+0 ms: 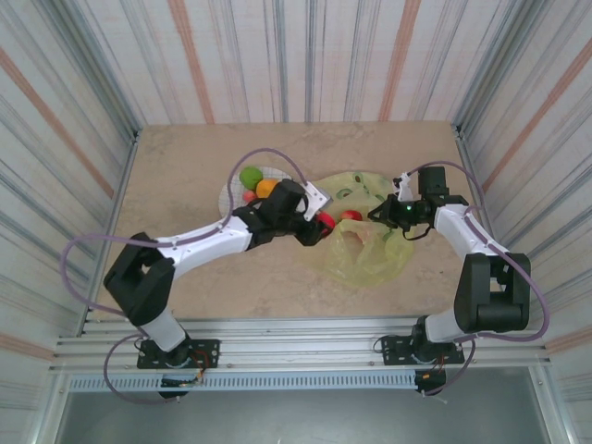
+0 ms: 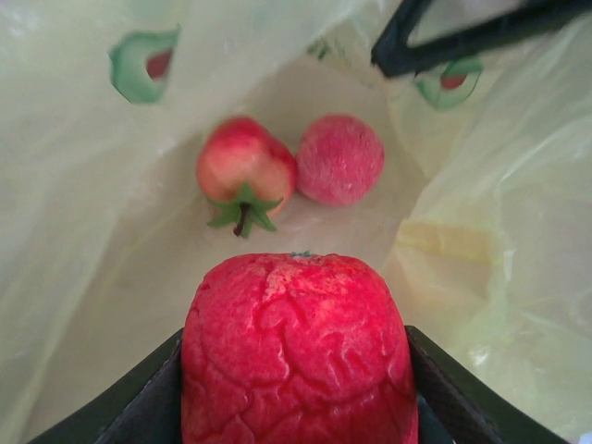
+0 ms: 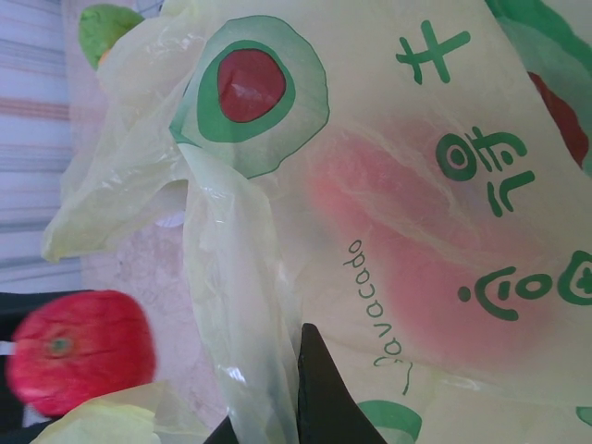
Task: Place the fruits into the plastic bag
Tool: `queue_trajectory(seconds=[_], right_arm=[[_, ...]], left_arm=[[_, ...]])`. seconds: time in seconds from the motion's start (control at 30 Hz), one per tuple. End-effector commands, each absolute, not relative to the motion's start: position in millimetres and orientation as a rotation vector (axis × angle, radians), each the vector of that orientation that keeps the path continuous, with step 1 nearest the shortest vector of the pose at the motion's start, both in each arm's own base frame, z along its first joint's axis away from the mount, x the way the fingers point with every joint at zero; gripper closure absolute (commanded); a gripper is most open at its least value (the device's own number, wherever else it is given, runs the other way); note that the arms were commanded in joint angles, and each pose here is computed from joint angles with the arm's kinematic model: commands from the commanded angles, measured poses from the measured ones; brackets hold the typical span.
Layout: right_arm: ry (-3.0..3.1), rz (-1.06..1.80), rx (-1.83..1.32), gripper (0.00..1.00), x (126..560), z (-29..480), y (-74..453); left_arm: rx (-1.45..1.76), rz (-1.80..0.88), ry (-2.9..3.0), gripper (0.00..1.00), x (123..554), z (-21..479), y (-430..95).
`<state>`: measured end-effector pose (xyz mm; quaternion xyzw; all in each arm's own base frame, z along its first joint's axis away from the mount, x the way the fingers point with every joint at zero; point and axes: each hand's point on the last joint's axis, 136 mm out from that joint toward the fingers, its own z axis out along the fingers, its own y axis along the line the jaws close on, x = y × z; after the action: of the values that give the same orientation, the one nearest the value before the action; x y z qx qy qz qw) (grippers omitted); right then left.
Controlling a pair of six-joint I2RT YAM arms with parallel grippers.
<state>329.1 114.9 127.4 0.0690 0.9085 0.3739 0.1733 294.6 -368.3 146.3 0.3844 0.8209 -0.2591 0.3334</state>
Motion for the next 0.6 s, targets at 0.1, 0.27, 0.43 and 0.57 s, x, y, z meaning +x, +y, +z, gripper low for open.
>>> queue_trajectory(seconds=[0.1, 0.27, 0.43, 0.57], right_arm=[[2.56, 1.047, 0.143, 1.0, 331, 139, 116], [2.538, 1.096, 0.143, 1.0, 331, 143, 121], [2.509, 1.171, 0.164, 1.0, 331, 145, 127], [2.488, 1.233, 0.207, 1.0, 330, 142, 133]], left_arm=[[1.034, -0.657, 2.216, 0.48, 302, 119, -377], [1.078, -0.752, 2.25, 0.48, 296, 102, -397], [1.11, -0.865, 2.271, 0.48, 285, 91, -424], [1.135, -0.975, 2.242, 0.47, 277, 92, -443]])
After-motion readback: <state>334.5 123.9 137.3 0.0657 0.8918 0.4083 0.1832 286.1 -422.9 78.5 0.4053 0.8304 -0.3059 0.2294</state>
